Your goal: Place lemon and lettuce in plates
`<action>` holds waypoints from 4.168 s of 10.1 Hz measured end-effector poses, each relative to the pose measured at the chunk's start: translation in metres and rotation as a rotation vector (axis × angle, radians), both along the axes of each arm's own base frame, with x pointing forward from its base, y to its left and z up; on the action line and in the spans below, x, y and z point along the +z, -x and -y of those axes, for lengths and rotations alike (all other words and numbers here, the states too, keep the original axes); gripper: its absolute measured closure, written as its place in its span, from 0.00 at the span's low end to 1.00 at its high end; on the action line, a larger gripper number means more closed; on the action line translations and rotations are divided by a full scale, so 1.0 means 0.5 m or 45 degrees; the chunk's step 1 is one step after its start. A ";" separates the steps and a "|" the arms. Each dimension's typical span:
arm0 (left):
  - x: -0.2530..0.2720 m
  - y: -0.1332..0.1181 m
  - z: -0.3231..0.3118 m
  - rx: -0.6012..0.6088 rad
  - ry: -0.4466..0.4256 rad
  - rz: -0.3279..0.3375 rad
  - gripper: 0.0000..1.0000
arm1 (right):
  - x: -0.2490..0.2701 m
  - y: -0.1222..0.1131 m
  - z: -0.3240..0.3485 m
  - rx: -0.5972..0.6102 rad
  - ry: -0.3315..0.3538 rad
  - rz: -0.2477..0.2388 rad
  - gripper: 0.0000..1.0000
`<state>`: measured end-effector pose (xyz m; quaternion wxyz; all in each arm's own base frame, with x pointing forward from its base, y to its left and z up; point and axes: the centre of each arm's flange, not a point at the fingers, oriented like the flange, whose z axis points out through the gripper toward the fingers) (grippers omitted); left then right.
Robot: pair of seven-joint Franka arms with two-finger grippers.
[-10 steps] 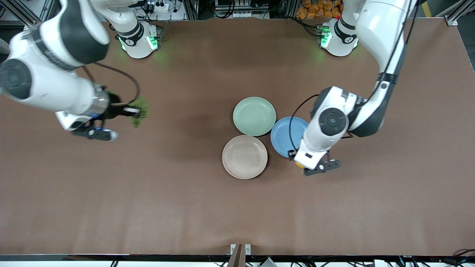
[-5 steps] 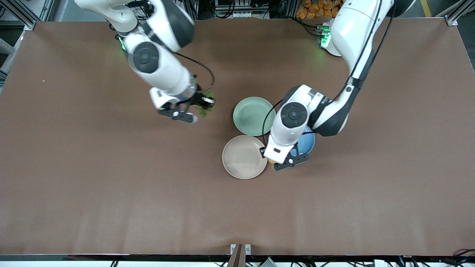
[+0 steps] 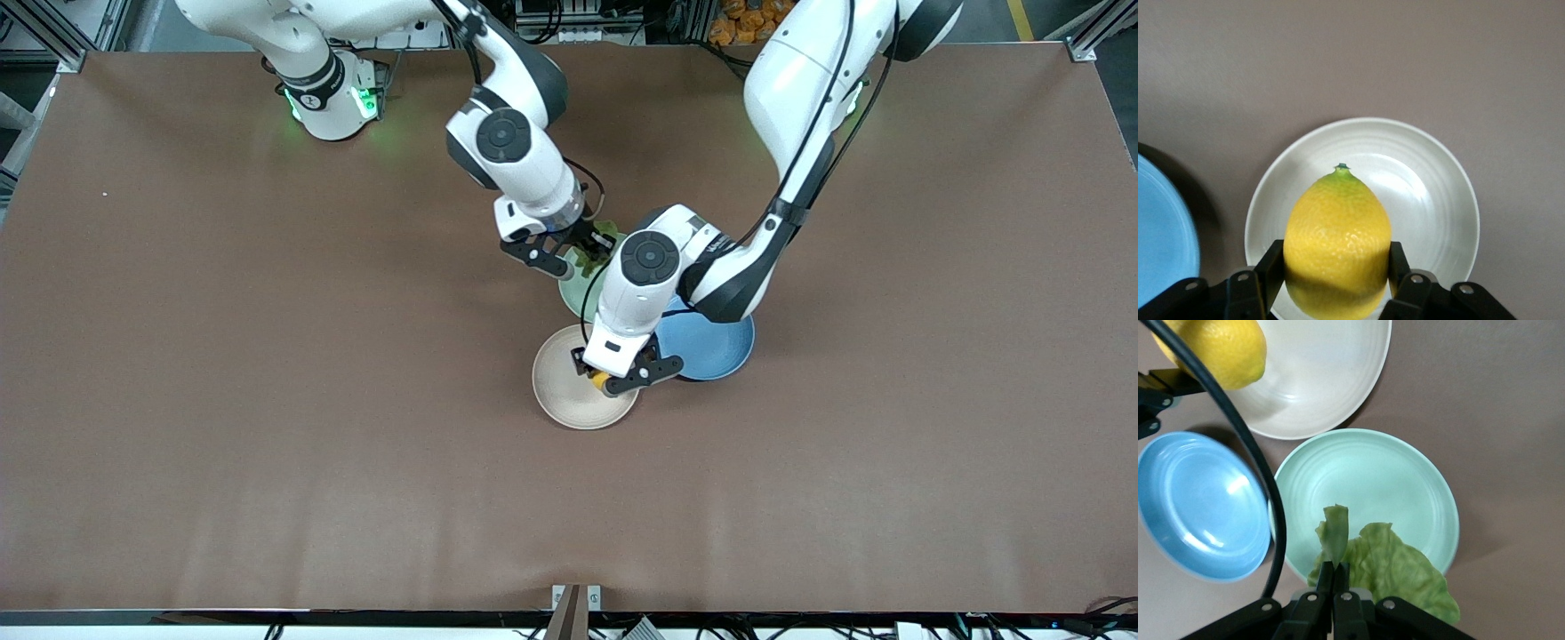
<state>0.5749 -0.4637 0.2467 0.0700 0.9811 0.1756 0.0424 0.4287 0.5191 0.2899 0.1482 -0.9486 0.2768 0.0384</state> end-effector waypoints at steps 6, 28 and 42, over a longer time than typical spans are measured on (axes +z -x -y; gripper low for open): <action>0.003 -0.009 -0.004 0.005 -0.001 0.013 0.00 | -0.032 -0.023 -0.037 -0.053 0.060 0.053 0.50; 0.083 -0.070 -0.723 -0.116 -0.165 -0.163 0.00 | 0.685 -0.340 1.020 0.683 0.484 0.120 0.00; 0.566 -0.009 -0.716 -0.165 -0.175 0.074 0.00 | 0.675 -0.237 1.009 0.793 0.473 0.141 0.00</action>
